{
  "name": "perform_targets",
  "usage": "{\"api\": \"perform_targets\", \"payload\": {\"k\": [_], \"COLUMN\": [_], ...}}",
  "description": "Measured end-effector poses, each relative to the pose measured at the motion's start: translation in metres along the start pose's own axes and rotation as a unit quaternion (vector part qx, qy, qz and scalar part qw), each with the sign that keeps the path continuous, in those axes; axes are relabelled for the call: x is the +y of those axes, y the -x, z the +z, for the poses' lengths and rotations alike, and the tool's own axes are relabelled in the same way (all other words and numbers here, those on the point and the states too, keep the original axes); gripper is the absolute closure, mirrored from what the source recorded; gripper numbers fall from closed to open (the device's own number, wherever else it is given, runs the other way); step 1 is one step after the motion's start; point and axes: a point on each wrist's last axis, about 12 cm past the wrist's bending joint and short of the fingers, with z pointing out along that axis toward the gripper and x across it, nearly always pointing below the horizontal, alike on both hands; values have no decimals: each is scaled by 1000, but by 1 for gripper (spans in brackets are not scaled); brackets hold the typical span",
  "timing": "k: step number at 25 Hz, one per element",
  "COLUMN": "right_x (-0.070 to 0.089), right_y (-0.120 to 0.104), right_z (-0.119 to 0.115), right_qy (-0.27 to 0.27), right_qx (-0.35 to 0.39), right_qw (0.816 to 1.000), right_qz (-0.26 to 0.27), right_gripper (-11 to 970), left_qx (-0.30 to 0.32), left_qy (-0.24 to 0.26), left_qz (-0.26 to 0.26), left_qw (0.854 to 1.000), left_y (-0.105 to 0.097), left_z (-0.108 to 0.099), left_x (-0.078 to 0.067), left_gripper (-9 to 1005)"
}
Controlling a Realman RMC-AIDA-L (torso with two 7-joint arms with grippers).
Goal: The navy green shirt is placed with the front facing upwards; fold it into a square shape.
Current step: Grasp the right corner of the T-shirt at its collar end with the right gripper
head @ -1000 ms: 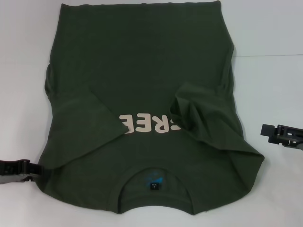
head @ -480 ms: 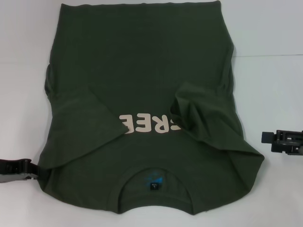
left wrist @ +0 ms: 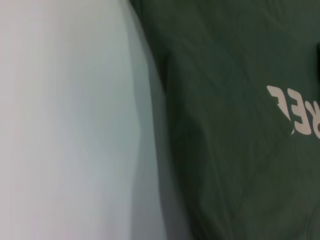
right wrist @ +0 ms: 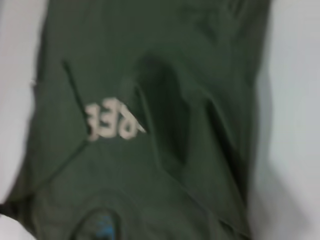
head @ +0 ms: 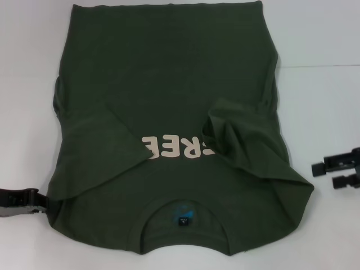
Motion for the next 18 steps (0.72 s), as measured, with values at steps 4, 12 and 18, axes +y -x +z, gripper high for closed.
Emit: {"api": "perform_targets", "payload": {"k": [4, 12, 18], "right_x": [6, 15, 21], "right_y": [5, 11, 12], "right_z": [4, 24, 39], "right_qy": [-39, -59, -55], "right_qx": [34, 43, 41], "right_qw": [999, 997, 997], "right_qz": [-2, -17, -22], "right_gripper": [79, 79, 93], "left_qx": [0, 0, -1], "left_qy": [-1, -3, -3], "left_qz": [1, -1, -1], "left_qw": [1000, 1000, 1000], "left_y": [0, -1, -1], "left_z": [0, 0, 0], "left_x": [0, 0, 0], "left_gripper": [967, 966, 966]}}
